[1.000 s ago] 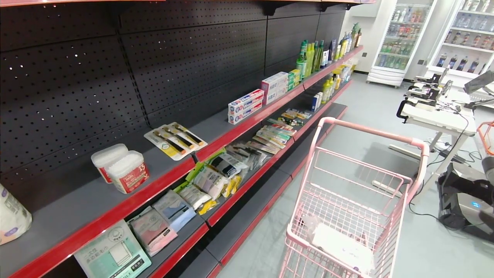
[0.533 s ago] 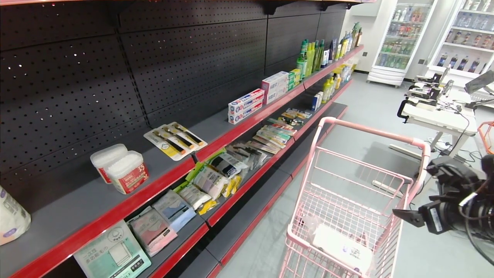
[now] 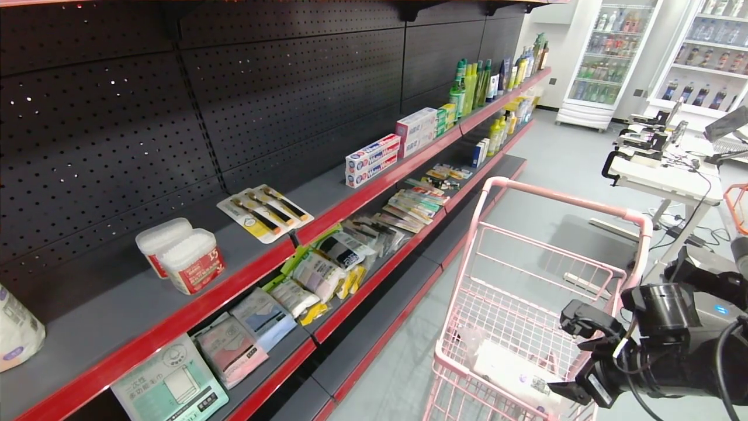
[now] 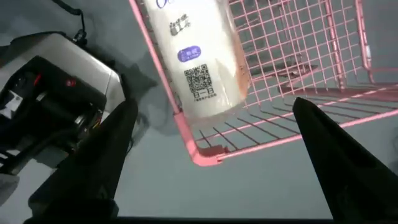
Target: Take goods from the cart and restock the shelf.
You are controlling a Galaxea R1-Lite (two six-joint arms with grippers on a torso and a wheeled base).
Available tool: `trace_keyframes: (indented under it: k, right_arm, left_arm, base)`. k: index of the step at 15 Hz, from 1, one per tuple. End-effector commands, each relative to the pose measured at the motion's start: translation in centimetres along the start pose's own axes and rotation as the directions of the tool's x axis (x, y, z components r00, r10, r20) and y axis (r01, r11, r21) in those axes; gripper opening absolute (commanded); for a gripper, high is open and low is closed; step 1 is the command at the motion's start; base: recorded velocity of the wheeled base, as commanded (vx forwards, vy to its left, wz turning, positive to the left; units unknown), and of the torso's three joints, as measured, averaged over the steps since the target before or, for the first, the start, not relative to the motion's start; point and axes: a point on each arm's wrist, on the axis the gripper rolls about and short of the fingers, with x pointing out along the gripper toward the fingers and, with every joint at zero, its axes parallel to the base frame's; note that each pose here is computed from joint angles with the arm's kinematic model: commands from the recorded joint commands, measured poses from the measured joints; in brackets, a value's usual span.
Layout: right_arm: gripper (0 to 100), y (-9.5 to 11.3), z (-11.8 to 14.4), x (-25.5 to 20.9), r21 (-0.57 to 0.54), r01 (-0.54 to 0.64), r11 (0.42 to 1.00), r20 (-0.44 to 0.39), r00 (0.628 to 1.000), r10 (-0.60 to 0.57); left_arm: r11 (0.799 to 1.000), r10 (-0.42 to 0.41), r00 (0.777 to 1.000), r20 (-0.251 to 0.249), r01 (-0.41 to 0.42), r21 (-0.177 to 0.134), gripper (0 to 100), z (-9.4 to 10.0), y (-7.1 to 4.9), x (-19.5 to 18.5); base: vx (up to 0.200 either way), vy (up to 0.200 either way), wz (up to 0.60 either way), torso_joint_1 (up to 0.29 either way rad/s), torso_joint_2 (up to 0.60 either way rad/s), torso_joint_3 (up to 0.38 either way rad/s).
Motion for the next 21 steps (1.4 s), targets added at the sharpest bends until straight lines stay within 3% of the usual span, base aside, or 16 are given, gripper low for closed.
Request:
trace_keyframes:
  k: [1, 4, 21]
  right_arm:
    - [100, 0.6, -0.1, 1.6, -0.019, -0.038, 0.999, -0.026, 0.999, 0.037]
    - [100, 0.6, 0.2, 2.9, -0.038, -0.037, 0.999, -0.016, 0.999, 0.037]
    - [100, -1.1, 2.6, 4.8, -0.069, 0.002, 0.998, 0.05, 0.999, 0.001]
  left_arm:
    - [1.0, 0.001, 1.0, -0.002, -0.001, 0.0, 100, 0.0, 0.0, 0.0]
    - [1.0, 0.001, 1.0, -0.002, -0.001, 0.0, 100, 0.0, 0.0, 0.0]
    - [1.0, 0.001, 1.0, -0.002, -0.001, 0.0, 100, 0.0, 0.0, 0.0]
  base:
    - [0.0, 0.0, 0.0, 0.0, 0.0, 0.0]
    - [0.0, 0.0, 0.0, -0.007, 0.02, 0.011]
    - [0.0, 0.0, 0.0, -0.153, 0.33, 0.178]
